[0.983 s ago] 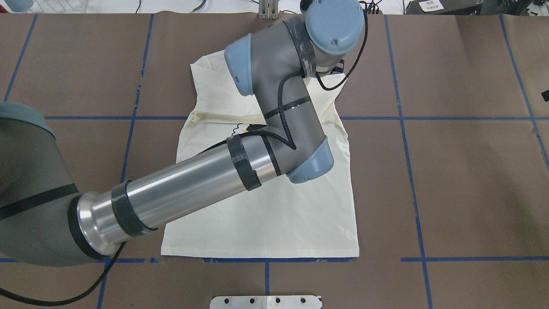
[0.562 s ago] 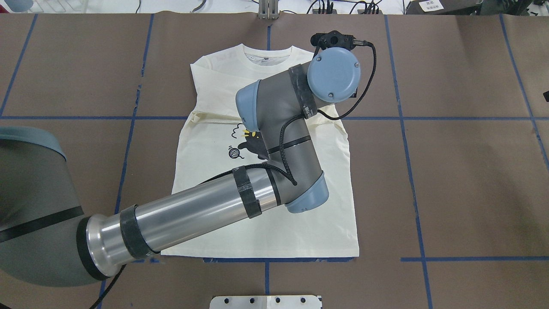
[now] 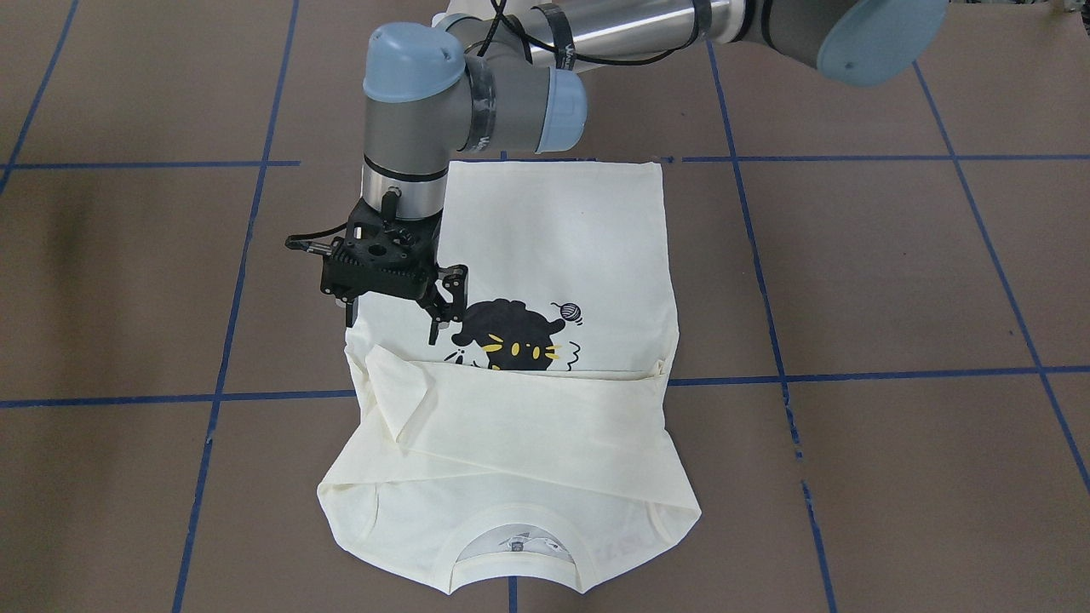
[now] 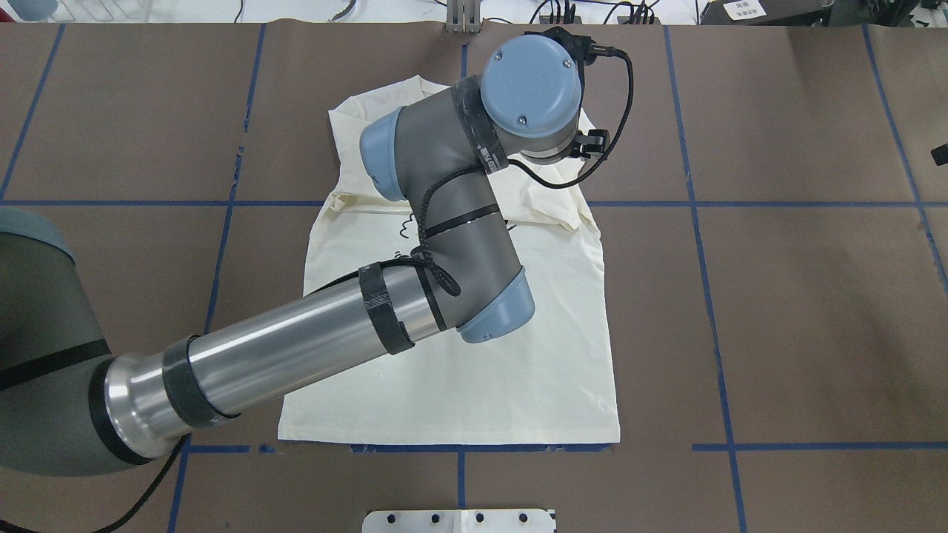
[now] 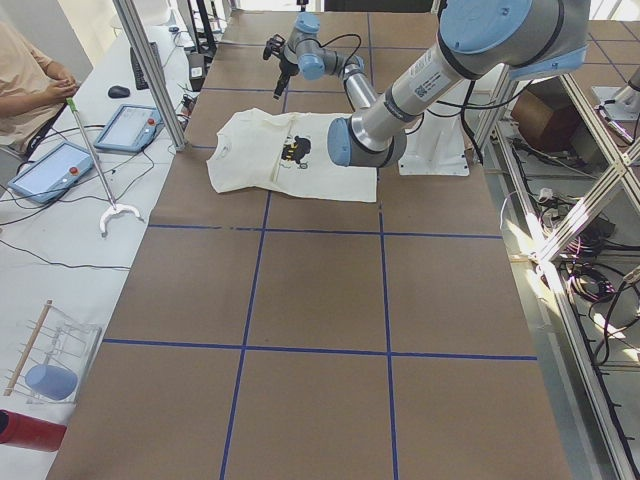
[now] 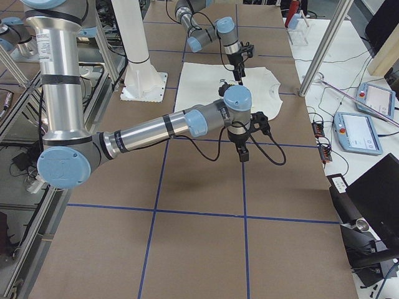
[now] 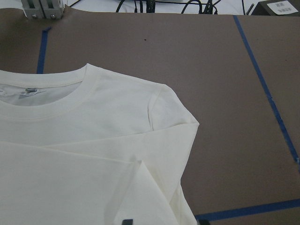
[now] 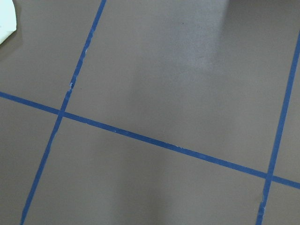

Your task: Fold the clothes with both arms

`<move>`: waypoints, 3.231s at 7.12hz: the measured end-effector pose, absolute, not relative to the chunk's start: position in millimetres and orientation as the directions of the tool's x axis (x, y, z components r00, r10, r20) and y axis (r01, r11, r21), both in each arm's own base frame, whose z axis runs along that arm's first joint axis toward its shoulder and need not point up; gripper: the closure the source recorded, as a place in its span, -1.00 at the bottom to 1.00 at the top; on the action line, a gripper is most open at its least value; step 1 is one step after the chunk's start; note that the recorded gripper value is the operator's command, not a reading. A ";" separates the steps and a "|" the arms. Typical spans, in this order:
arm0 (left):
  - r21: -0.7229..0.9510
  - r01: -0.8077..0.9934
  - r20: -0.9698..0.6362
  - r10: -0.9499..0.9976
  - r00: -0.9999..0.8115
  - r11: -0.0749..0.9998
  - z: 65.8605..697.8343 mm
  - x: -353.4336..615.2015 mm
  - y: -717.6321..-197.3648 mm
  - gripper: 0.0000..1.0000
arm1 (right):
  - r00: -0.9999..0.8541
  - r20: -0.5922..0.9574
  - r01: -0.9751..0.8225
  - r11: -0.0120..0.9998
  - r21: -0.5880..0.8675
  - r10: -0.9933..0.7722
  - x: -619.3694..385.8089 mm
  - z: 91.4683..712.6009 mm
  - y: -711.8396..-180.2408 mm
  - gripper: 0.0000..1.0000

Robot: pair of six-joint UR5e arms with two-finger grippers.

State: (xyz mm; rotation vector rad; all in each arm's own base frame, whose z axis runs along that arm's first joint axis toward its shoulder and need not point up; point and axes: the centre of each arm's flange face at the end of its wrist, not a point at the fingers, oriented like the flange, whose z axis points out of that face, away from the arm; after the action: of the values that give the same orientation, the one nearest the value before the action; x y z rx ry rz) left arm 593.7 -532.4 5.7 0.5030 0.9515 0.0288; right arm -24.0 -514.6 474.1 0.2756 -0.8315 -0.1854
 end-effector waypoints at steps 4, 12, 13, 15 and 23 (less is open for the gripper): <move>0.575 0.070 -0.683 0.431 0.590 0.815 71.6 447.1 -503.8 -1.00 | 0.625 0.763 -0.056 0.966 0.253 -0.164 -144.1 372.7 -545.5 -0.99; 0.781 -0.048 -0.498 0.668 0.553 0.623 134.4 273.2 -491.1 -1.00 | 0.755 0.649 -0.107 0.959 0.262 -0.093 -507.3 238.6 -585.3 -0.66; 0.794 -0.068 -0.475 0.685 0.552 0.604 143.0 255.5 -495.5 -1.00 | 0.774 0.628 -0.118 0.957 0.263 -0.077 -534.6 238.3 -578.9 -0.61; 0.803 -0.088 -0.453 0.701 0.551 0.589 151.4 240.7 -499.8 -1.00 | 0.815 0.574 -0.119 0.949 0.294 -0.076 -574.5 244.2 -564.3 -0.48; 0.795 -0.084 -0.465 0.693 0.551 0.601 154.1 239.3 -500.8 -1.00 | 0.913 0.330 0.095 0.912 0.399 -0.239 -557.6 272.6 -574.8 0.10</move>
State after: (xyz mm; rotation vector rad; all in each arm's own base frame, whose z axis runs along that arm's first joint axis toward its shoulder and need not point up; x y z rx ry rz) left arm 239.3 -500.8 154.1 0.8042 0.8720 0.5232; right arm -557.6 -574.8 272.6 0.3867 -0.3833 -0.1762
